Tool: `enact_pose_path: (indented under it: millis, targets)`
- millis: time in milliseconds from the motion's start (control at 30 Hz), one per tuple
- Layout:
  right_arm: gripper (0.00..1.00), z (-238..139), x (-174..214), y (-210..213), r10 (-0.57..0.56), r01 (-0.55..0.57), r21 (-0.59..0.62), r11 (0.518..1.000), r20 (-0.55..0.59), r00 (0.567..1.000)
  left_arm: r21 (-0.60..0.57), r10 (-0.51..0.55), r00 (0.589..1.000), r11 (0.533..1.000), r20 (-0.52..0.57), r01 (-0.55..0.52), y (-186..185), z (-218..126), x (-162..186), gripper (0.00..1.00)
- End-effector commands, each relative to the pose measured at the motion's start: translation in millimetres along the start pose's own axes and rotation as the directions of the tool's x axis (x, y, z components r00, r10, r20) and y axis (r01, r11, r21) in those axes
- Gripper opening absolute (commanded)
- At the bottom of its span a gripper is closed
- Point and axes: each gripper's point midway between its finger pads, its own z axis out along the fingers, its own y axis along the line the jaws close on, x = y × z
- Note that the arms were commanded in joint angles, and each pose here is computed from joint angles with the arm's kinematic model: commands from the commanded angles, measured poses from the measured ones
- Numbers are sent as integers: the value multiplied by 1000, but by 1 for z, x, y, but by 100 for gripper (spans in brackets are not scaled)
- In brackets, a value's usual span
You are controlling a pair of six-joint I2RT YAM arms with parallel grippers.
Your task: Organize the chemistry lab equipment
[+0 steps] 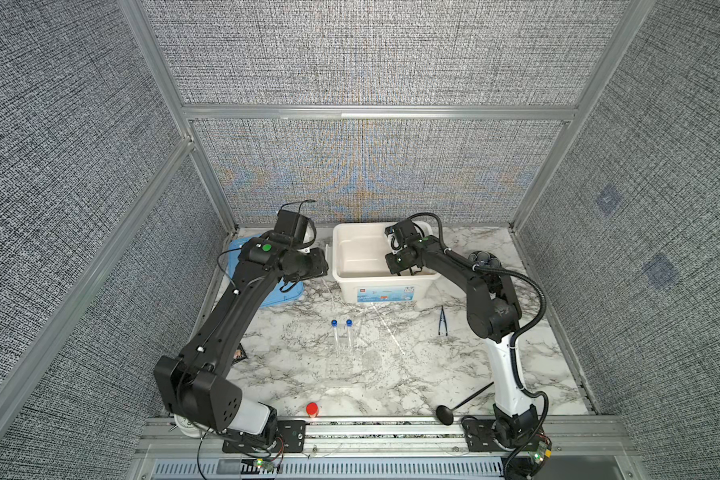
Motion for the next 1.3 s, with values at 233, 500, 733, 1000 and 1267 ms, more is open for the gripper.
enact_pose_path:
  millis: [233, 500, 733, 1000, 1267]
  targets:
    - [22, -14, -11, -3, 24, -24, 35, 999, 6, 1000, -46, -25, 979, 998, 203, 35, 20, -65, -3, 60]
    - [30, -103, -70, 19, 13, 0, -66, 998, 196, 980, -31, 19, 937, 999, 350, -9, 19, -105, -13, 69]
    - [32, -219, -81, 47, -73, 110, -82, 991, 366, 928, -75, 10, 921, 997, 389, 21, 34, -102, -7, 70]
    - [32, -255, 6, 91, -173, 219, -122, 968, 303, 937, -107, -12, 922, 993, 387, 57, 47, -80, -3, 71]
    - [34, -228, 111, 115, -107, 111, -111, 988, 48, 993, -128, -43, 937, 988, 348, 92, 60, -53, 7, 73]
